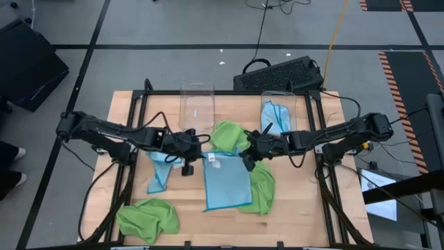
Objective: Fold microfiber towels
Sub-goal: Fold the right blue microfiber towel
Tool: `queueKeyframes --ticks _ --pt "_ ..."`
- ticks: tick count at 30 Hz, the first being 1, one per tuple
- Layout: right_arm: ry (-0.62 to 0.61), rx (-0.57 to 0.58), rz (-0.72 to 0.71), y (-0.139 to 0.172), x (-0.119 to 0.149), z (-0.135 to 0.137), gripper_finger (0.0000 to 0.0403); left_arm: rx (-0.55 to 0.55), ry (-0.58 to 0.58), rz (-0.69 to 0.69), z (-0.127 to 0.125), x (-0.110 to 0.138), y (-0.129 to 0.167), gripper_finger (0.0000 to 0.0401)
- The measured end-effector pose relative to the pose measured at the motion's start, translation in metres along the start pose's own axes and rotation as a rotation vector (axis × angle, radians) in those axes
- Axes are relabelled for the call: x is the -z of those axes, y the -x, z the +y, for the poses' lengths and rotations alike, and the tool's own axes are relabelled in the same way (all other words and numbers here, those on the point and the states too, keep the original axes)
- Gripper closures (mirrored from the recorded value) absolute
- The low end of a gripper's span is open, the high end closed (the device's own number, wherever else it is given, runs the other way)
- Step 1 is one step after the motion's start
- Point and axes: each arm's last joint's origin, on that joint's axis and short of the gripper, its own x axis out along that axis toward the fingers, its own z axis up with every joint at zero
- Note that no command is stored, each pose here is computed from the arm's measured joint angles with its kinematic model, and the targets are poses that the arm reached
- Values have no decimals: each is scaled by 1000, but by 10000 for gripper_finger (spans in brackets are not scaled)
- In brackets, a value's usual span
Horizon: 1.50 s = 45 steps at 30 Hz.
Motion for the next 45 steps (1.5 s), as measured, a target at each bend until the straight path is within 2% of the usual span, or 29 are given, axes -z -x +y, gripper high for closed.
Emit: queueKeyframes --ticks 9,14,18,22,25,33,39,42,45 --pt "-63 -267 193 -4 14 0 397 179 64 51 -33 24 -7 397" --pt "-172 -425 255 -7 26 -6 397 250 119 7 -50 30 -9 397" --pt "-296 -487 279 -9 38 -17 397 291 177 -54 -57 32 -11 398" --pt "-410 -507 305 -9 53 -25 397 307 197 -29 -61 37 -22 397" --pt "-447 -491 340 -9 63 -28 397 342 193 -16 -66 40 -37 396" --pt "-440 -491 410 -6 81 -21 397 381 253 -20 -74 44 -61 397" --pt "-465 -433 370 -5 89 -17 397 385 236 20 -82 52 -69 394" --pt "-437 -406 350 -5 92 -17 397 383 234 23 -83 55 -74 397" --pt "-394 -377 311 -6 94 -18 397 334 237 16 -82 56 -76 396"
